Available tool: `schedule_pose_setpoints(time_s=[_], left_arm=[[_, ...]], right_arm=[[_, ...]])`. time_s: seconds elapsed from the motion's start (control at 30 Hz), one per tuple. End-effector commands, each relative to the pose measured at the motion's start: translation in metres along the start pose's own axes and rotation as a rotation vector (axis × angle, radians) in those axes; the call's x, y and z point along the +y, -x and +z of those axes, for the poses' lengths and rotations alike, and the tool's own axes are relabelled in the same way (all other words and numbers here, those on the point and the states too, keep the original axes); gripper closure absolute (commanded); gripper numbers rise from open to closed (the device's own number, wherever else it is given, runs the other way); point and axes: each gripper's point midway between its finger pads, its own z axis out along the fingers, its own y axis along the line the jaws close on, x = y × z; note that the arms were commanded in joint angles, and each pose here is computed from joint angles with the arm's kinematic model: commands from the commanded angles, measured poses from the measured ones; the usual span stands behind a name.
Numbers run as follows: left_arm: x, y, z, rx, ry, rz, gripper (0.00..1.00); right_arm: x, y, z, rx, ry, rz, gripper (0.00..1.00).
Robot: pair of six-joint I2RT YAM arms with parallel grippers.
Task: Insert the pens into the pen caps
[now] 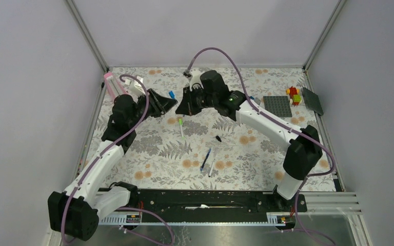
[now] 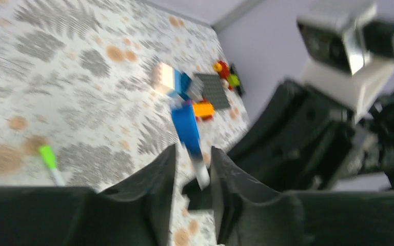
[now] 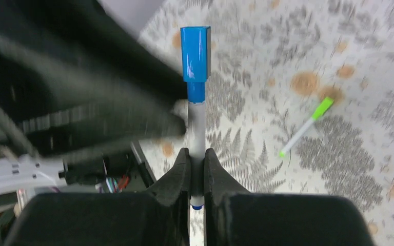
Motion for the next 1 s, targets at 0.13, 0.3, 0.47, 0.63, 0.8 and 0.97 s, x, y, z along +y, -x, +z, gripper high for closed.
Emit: schedule_pose_setpoints(time_s=[0.13,0.3,0.47,0.63,0.8,0.97], left_arm=[[-0.076,0.004,-0.044,0.045,-0.192,0.145,0.28],[-0.098,0.016,-0.065,-0.054,-0.275,0.144,0.27],[-0.113,0.018,-0.076,-0.106,-0.376,0.11,0.32],[-0.119,0.012,-0.072,-0.072,-0.43,0.083,0.45],[-0.123,0.007,-0.068,-0.038,-0.474,0.068,0.51],[-0.123,0.008,-0.067,-0.037,-0.471,0.081,0.55]], right_arm=[[0.035,0.074,-0.052,-0.35,0.106,-0.071,1.0],[0.058,0.067,-0.073,-0.393,0.209,-0.038,1.0],[0.077,0.055,-0.087,-0.413,0.301,-0.026,1.0],[0.091,0.053,-0.095,-0.433,0.337,-0.036,1.0],[0.097,0.05,-0.092,-0.427,0.345,-0.044,1.0],[0.101,0.045,-0.087,-0.408,0.352,-0.054,1.0]])
